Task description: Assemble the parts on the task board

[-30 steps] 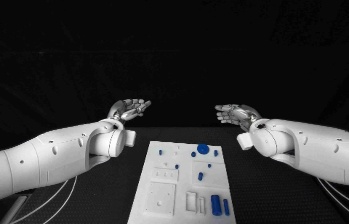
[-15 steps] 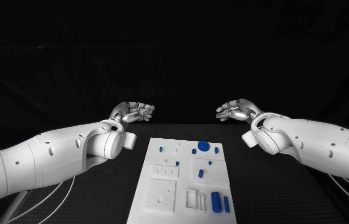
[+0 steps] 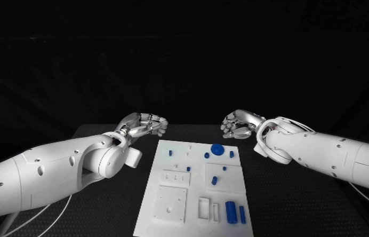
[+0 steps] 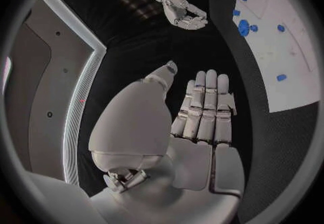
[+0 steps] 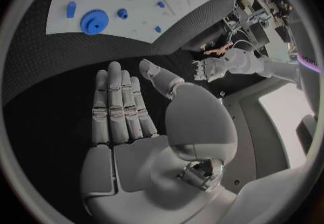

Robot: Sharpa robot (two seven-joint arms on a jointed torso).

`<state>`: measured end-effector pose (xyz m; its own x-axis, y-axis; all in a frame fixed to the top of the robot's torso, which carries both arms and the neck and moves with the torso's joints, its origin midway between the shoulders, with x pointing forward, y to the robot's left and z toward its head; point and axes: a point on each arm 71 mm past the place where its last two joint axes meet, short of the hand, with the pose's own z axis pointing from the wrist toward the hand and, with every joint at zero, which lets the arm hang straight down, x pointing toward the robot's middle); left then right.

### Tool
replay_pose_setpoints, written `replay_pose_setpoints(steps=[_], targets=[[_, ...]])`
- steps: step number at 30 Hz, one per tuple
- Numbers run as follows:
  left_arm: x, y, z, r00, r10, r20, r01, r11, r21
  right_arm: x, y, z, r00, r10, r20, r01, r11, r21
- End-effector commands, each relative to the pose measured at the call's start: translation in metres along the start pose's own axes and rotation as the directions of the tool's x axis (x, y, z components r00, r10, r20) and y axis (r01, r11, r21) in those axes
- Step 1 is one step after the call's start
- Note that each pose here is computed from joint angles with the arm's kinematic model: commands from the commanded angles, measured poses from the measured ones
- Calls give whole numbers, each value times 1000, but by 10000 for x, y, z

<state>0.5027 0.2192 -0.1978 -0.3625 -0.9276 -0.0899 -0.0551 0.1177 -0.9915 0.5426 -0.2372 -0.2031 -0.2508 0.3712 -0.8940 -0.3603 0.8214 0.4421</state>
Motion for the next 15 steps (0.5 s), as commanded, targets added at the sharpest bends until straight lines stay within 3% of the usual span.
replay_pose_setpoints(steps=[1, 15], targets=[[39, -28, -1, 999, 3, -52, -1, 1000, 27, 25, 47, 27, 983, -182, 7, 183, 983, -36], [36, -20, 25, 999, 4, -54, -2, 1000, 25, 246, 231, 83, 944, -331, -4, 329, 940, -90]])
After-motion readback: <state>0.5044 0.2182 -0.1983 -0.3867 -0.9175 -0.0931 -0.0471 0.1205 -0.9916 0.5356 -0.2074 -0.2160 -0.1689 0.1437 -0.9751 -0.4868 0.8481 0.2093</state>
